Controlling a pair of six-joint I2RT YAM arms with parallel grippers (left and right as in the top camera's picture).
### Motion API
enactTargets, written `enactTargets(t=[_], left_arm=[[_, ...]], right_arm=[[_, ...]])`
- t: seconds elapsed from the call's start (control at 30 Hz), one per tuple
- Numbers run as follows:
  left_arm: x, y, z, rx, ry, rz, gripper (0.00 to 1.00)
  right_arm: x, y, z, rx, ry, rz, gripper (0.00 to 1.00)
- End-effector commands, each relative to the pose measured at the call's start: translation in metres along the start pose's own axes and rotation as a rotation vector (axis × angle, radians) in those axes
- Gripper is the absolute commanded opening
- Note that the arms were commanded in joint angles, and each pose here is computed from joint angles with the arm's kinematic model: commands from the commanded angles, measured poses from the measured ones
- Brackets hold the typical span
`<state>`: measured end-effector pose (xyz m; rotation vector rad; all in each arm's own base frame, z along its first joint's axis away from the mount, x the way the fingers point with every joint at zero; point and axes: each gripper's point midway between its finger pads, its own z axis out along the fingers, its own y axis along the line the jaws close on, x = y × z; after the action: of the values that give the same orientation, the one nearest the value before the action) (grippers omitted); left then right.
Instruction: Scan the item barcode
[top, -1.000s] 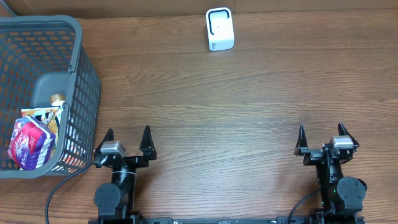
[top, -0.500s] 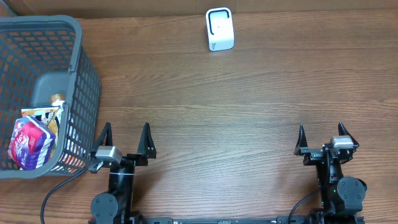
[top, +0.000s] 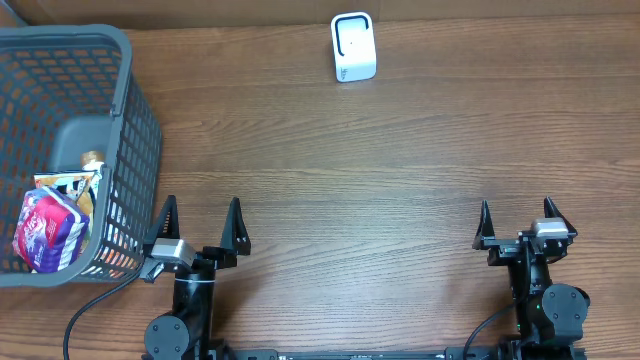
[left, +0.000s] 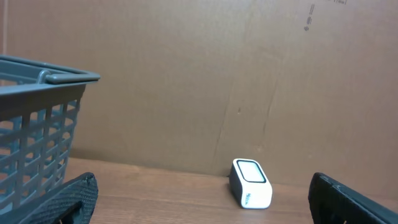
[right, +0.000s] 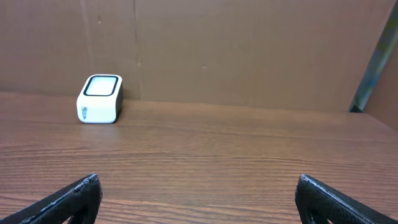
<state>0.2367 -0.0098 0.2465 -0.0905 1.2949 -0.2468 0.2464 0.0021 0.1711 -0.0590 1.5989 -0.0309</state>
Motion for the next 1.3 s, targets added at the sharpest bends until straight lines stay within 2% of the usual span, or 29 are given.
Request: enactTargets(t=[0.0, 0.23, 0.7, 0.77, 0.97, 1.1, 1.17, 1.27], left_arm=[[-0.033, -0.01, -0.002, 0.027, -0.072, 0.075, 1.0], [-0.06, -0.017, -0.004, 0.037, -0.127, 0.08, 1.0], [-0.066, -0.01, -0.005, -0.005, -0.153, 0.078, 1.0], [-0.064, -0.01, -0.004, -0.007, -0.146, 0.078, 1.0], [-0.018, 0.003, -0.002, -0.051, 0.045, 0.056, 1.0], [-0.014, -0.008, -0.002, 0.007, 0.065, -0.031, 1.0], [-0.022, -0.015, -0.002, 0.044, 0.035, -0.076, 1.0], [-0.056, -0.026, -0.004, 0.102, -0.103, -0.063, 1.0]], right_arm=[[0.001, 0.0, 0.0, 0.003, -0.005, -0.001, 1.0], [0.001, 0.0, 0.0, 0.003, -0.005, -0.001, 1.0], [0.001, 0.0, 0.0, 0.003, -0.005, -0.001, 1.0], [0.001, 0.0, 0.0, 0.003, -0.005, -0.001, 1.0], [0.001, 0.0, 0.0, 0.003, -0.005, -0.001, 1.0], [0.001, 0.0, 0.0, 0.003, -0.005, -0.001, 1.0], [0.001, 0.0, 0.0, 0.003, -0.005, -0.001, 1.0], [0.001, 0.0, 0.0, 0.003, -0.005, -0.001, 1.0]])
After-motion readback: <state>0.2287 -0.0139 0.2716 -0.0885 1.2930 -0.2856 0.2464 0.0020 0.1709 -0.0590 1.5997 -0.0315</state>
